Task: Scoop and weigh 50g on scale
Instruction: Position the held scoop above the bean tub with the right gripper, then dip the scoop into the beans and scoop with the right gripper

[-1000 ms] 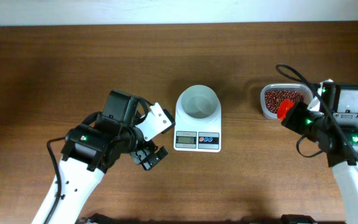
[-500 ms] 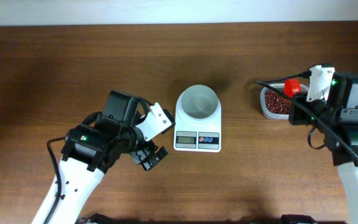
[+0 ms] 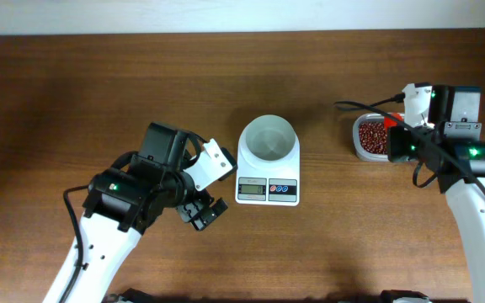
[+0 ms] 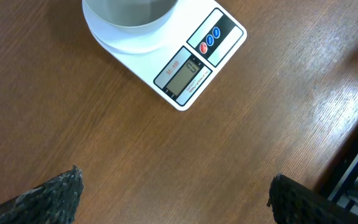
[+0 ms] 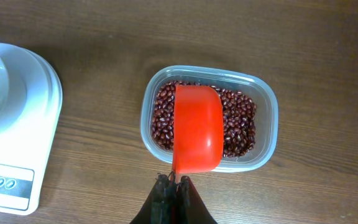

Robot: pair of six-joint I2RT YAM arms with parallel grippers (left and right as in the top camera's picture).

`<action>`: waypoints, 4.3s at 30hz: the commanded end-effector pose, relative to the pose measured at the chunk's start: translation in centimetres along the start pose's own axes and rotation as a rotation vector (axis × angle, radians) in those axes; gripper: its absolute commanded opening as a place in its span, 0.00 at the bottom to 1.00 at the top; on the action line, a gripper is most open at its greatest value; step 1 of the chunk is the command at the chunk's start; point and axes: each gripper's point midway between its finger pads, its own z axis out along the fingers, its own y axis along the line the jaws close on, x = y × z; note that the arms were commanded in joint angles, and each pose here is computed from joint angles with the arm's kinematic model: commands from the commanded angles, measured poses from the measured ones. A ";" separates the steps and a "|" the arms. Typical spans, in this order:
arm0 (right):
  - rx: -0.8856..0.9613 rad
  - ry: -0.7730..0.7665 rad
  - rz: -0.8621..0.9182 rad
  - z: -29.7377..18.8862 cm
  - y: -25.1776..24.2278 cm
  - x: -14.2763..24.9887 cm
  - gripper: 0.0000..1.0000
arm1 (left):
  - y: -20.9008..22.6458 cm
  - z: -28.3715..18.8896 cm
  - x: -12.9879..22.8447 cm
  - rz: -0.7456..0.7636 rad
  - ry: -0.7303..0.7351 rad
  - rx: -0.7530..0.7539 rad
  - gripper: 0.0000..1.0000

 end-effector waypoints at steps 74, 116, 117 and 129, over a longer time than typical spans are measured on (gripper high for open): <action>-0.390 0.240 0.529 11.1 -4.2 5.7 0.04 | 4.2 -4.8 1.8 0.057 -0.151 0.031 0.99; -0.742 0.054 0.765 8.7 -7.8 6.4 0.04 | 4.2 -4.8 1.8 0.057 -0.151 0.031 0.99; -0.772 0.031 0.774 8.4 -7.7 5.9 0.04 | 4.2 -4.8 1.8 0.057 -0.151 0.031 0.99; -0.981 -0.093 0.863 4.9 -7.0 3.9 0.04 | 4.2 -4.8 1.8 0.057 -0.151 0.031 0.99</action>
